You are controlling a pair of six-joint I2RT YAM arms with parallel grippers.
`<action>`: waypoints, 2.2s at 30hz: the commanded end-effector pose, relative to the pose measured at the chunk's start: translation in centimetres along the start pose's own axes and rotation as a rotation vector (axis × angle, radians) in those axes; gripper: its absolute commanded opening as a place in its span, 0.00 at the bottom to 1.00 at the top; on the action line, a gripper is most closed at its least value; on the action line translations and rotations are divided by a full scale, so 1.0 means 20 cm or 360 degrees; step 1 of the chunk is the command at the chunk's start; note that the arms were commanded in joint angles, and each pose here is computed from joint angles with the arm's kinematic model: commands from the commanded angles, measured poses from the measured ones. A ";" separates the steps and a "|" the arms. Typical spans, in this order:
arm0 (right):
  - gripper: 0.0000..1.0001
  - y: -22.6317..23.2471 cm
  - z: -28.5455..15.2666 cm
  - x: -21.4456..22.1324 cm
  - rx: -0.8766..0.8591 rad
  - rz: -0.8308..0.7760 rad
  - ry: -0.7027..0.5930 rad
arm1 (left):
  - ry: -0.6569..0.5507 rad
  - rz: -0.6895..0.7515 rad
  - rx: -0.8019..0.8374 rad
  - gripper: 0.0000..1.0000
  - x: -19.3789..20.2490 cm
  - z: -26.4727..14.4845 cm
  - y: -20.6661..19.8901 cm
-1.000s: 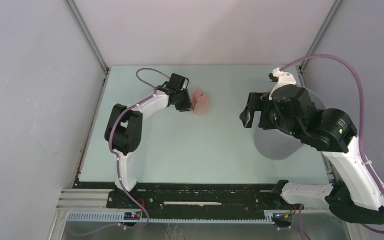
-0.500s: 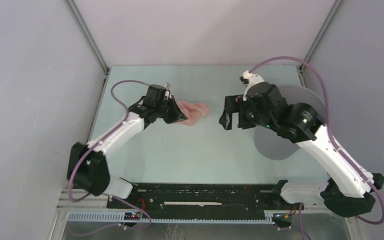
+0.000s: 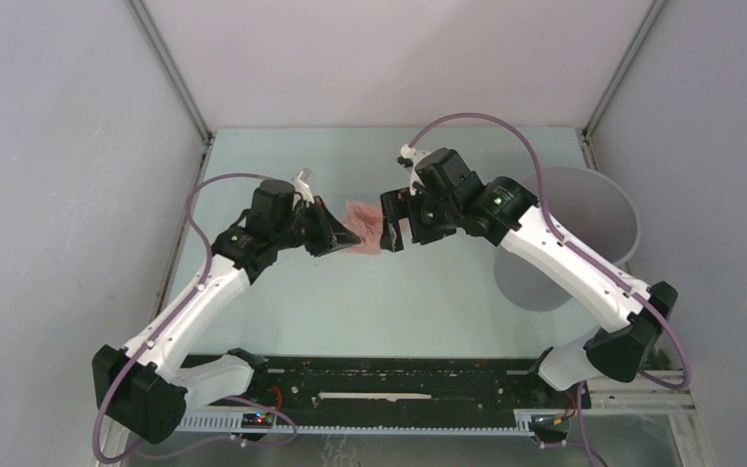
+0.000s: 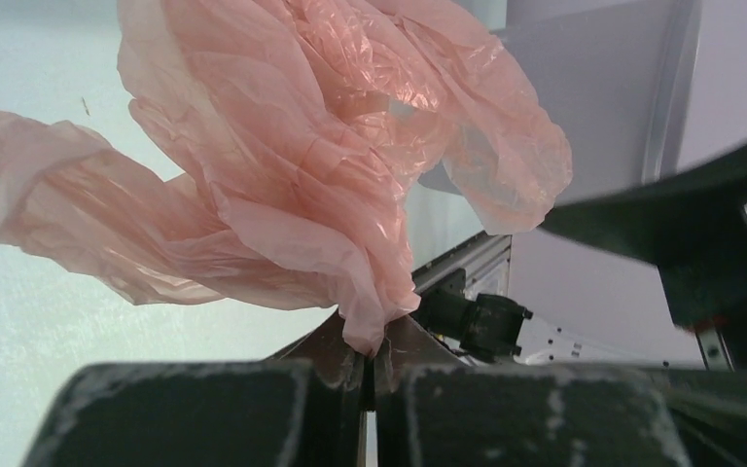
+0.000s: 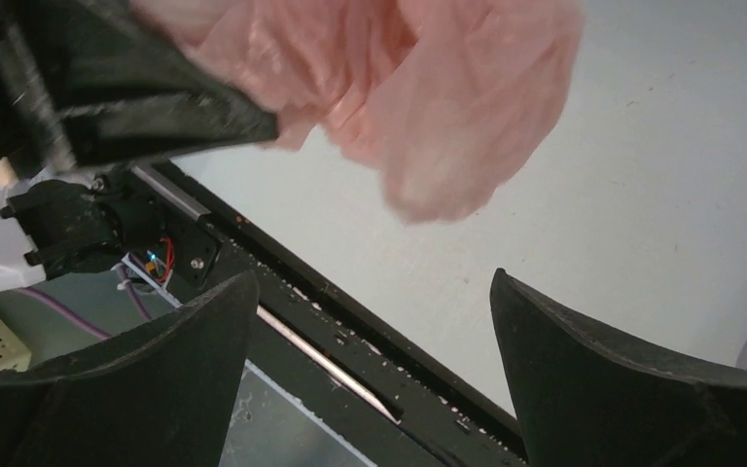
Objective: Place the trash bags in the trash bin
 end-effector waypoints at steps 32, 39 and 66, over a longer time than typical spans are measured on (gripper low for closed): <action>0.66 -0.12 0.04 0.09 0.0021 0.0055 -0.0082 | 0.0172 0.0180 0.0185 0.00 0.17 -0.24 -0.03; 0.59 -0.09 0.08 0.08 -0.0089 0.0070 -0.0047 | 0.0153 0.0182 0.0221 0.00 0.18 -0.26 -0.05; 0.00 -0.51 -0.45 0.06 -0.0005 0.0235 -0.0552 | -0.0186 0.0178 -0.0273 0.00 0.19 -0.28 0.20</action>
Point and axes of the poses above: each gripper's point midway between its finger pads, its own z axis out along the fingers, its own y axis along the line the jaws close on, x = y × z, the point moved 8 cm from there along -z, back along the fingers, and after that the axes turned 2 degrees about z, right-handed, at the moved point
